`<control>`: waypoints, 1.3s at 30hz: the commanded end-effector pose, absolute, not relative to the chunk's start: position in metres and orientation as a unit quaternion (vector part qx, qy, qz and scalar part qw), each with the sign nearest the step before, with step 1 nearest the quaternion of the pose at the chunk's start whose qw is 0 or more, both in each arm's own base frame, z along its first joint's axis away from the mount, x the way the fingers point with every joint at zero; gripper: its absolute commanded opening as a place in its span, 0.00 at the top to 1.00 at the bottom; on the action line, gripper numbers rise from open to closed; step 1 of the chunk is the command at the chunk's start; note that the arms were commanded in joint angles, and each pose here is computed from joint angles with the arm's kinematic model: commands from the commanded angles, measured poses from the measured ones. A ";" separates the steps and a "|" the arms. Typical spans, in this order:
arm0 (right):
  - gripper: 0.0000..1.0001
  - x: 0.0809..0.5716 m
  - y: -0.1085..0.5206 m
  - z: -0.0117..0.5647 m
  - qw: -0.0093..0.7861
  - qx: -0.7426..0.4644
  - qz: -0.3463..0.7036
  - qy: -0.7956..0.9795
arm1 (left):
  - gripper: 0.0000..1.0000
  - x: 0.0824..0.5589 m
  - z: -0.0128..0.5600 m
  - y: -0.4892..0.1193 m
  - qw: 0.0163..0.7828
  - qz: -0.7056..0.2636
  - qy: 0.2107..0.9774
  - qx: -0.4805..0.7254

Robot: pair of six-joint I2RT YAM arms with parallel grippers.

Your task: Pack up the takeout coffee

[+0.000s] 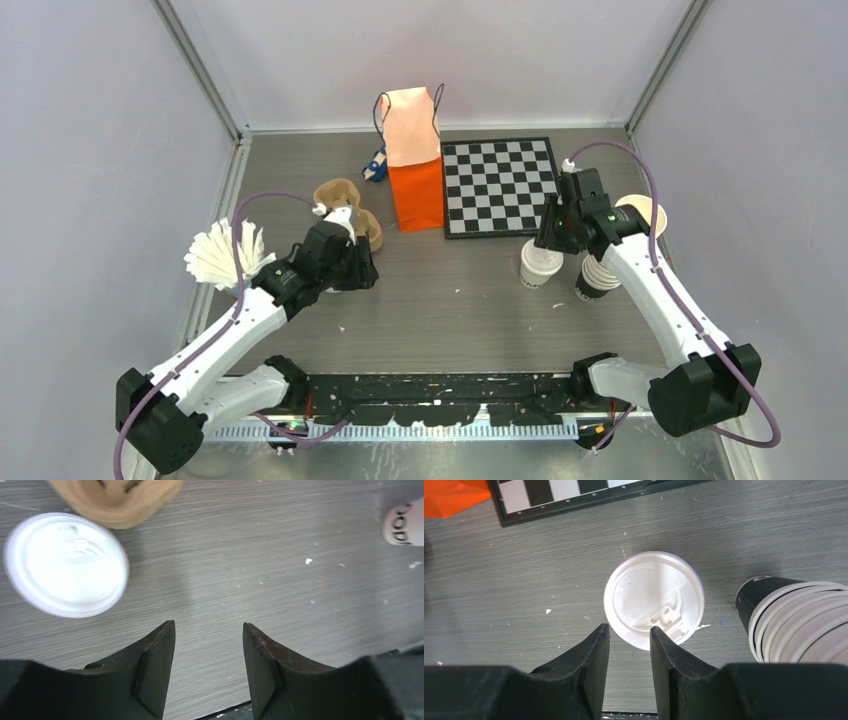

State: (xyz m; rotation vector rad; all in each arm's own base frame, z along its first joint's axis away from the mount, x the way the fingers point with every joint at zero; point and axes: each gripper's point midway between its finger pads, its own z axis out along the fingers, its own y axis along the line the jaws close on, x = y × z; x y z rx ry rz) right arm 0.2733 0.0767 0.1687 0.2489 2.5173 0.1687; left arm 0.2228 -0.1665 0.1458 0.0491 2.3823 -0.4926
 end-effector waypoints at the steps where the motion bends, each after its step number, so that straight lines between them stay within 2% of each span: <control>1: 0.59 0.267 0.090 0.206 0.320 0.058 0.111 0.939 | 0.46 0.237 0.150 -0.134 0.374 -0.098 0.922 -0.001; 7: 0.60 0.250 0.113 0.246 0.349 0.016 0.183 0.919 | 0.47 0.260 0.134 -0.109 0.366 -0.071 0.926 -0.057; 12: 0.61 0.233 0.130 0.272 0.373 -0.015 0.246 0.894 | 0.50 0.284 0.122 -0.137 0.375 -0.141 0.916 -0.033; 20: 0.60 0.221 0.138 0.286 0.383 -0.032 0.279 0.880 | 0.60 0.295 0.102 -0.117 0.364 -0.083 0.926 -0.053; 32: 0.61 0.209 0.140 0.296 0.391 -0.051 0.291 0.872 | 0.64 0.303 0.077 -0.116 0.349 -0.082 0.933 -0.037; 36: 0.61 0.208 0.138 0.294 0.392 -0.050 0.284 0.873 | 0.74 0.303 0.074 -0.114 0.347 -0.076 0.934 -0.033; 39: 0.60 0.209 0.138 0.291 0.390 -0.049 0.283 0.875 | 0.86 0.301 0.076 -0.118 0.348 -0.088 0.933 -0.031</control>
